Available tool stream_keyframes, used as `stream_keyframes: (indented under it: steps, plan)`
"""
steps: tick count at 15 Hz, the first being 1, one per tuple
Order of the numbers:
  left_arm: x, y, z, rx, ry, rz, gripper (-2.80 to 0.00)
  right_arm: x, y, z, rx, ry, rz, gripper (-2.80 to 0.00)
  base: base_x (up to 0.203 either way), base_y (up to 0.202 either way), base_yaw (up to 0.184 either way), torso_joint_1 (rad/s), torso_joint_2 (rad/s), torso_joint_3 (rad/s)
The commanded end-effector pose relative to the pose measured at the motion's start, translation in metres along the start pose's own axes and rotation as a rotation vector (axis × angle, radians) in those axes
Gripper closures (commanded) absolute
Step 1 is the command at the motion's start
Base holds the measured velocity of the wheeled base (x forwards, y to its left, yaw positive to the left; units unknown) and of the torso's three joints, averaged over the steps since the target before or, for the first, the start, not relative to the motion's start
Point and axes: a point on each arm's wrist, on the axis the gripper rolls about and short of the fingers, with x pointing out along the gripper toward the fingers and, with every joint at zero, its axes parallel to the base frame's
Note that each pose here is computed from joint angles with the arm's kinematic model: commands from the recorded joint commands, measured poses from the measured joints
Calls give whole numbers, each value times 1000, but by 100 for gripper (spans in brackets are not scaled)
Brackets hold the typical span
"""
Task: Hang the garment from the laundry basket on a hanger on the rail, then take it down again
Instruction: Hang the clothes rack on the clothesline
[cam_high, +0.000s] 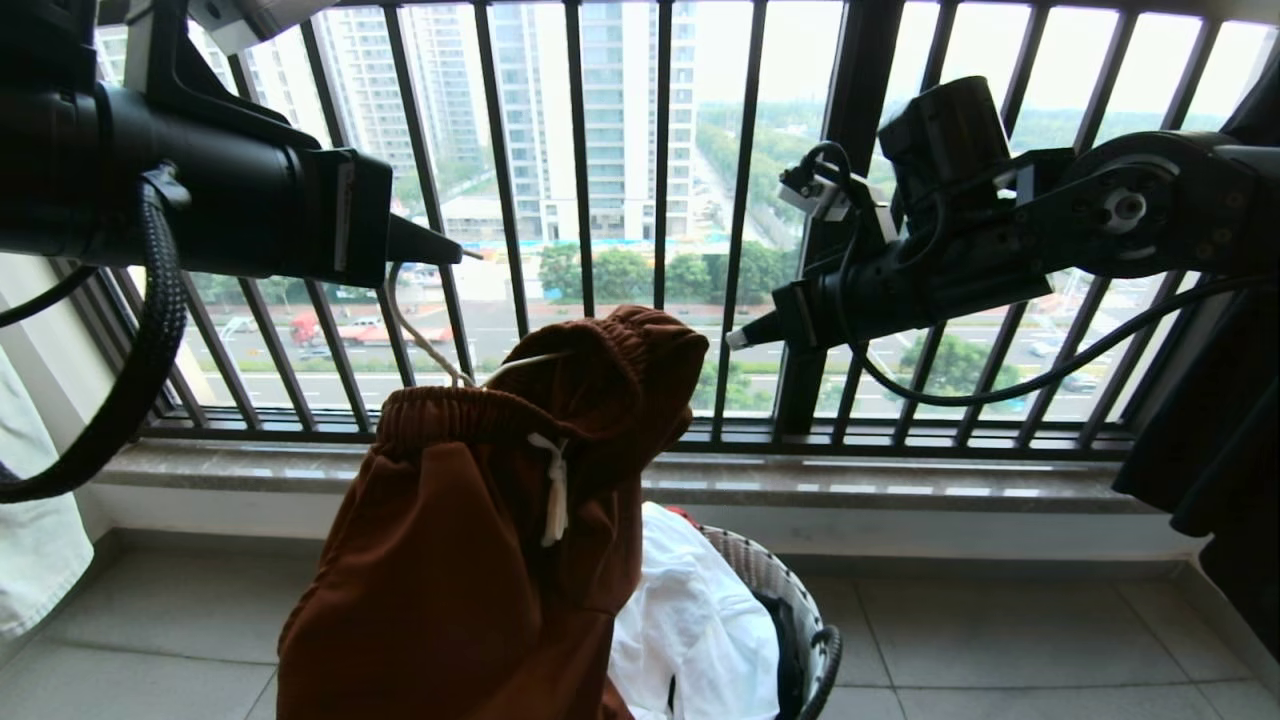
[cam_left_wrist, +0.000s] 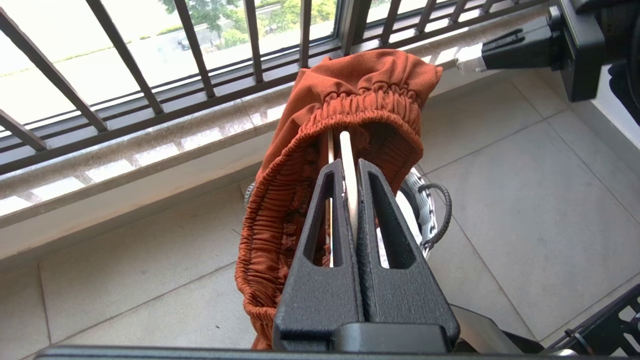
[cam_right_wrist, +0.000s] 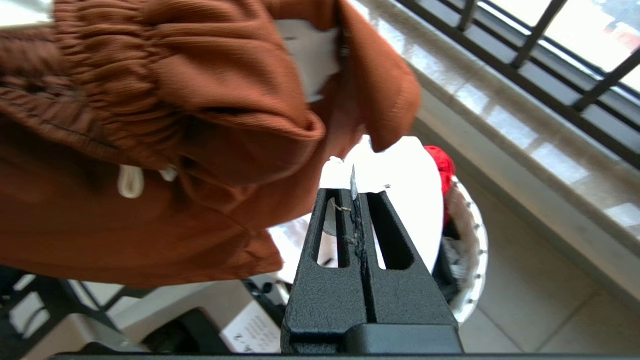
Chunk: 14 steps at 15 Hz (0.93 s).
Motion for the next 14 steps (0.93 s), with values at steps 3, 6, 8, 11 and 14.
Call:
stream_keyframes:
  steps: [3, 6, 8, 11, 14]
  plan:
    - [-8, -1, 2, 2, -18, -7, 0, 28, -56, -28, -99, 91, -19, 0, 0, 0, 0, 0, 0, 0]
    - [-8, -2, 2, 4, -19, -19, 0, 40, -71, -35, -110, 33, 98, 0, 0, 0, 0, 0, 0, 0]
    - [-9, -3, 2, 3, -19, -55, 0, 54, -83, -41, -127, 8, 107, 0, 0, 0, 0, 0, 0, 0]
    - [-10, -5, 2, 4, -15, -154, 0, 66, -101, -52, -169, 8, 93, 0, 0, 0, 0, 0, 0, 0]
    - [-2, -4, 3, 9, -3, -157, 0, 47, -117, -58, -200, -7, 113, 0, 0, 0, 0, 0, 0, 0]
